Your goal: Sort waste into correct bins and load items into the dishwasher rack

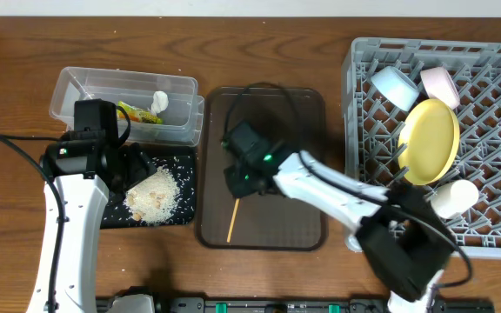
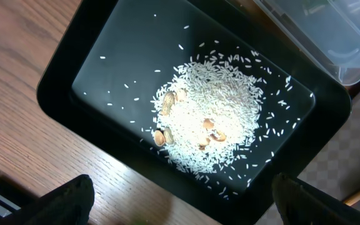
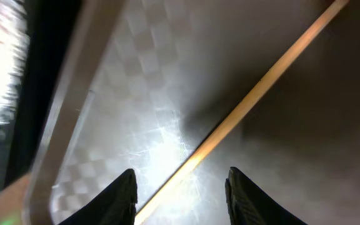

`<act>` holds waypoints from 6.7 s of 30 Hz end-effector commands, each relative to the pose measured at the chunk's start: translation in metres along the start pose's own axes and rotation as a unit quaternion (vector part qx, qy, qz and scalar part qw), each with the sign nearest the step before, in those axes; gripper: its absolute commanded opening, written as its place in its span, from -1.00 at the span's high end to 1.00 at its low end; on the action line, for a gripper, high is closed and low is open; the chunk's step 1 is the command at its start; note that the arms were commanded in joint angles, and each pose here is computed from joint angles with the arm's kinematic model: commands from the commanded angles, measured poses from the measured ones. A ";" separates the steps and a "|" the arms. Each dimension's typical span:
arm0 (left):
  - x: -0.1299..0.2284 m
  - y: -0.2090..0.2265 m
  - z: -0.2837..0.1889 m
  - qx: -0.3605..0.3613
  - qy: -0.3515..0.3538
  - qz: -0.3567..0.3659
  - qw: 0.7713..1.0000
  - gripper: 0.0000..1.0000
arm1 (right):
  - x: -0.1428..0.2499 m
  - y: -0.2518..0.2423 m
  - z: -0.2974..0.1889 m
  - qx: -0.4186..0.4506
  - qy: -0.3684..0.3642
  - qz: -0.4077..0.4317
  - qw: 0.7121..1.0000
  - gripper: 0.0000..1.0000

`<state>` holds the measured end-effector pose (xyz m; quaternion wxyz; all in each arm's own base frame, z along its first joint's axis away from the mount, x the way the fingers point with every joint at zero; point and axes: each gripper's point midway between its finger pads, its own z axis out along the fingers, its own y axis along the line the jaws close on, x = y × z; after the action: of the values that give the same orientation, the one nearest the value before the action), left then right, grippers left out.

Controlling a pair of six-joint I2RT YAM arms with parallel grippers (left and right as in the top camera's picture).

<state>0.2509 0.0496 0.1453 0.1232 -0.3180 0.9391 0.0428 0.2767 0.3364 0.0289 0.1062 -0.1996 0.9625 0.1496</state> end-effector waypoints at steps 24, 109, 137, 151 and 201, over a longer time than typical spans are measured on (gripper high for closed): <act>0.000 0.003 0.000 -0.005 -0.001 -0.003 1.000 -0.87 | -0.023 -0.099 -0.067 0.127 -0.047 0.104 0.985 0.98; 0.082 -0.007 -0.102 0.247 -0.270 0.202 0.909 -0.91 | 0.110 -0.216 -0.310 0.190 -0.411 0.166 0.876 -0.98; 0.084 -0.004 -0.108 0.254 -0.284 0.199 0.903 -0.96 | 0.183 -0.209 -0.260 0.189 -0.257 0.203 0.926 -0.99; 0.084 -0.004 -0.108 0.254 -0.284 0.199 0.903 -0.96 | 0.149 -0.215 -0.287 0.225 -0.399 0.118 0.881 -0.98; 0.084 -0.004 -0.108 0.254 -0.284 0.199 0.903 -0.96 | 0.103 -0.224 -0.227 0.240 -0.561 -0.072 0.789 -0.99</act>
<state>0.1673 -0.0210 0.2290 0.4497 -0.0605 0.8866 -0.0902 0.2451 0.0268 0.1583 0.6821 -0.1071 0.7233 -0.0096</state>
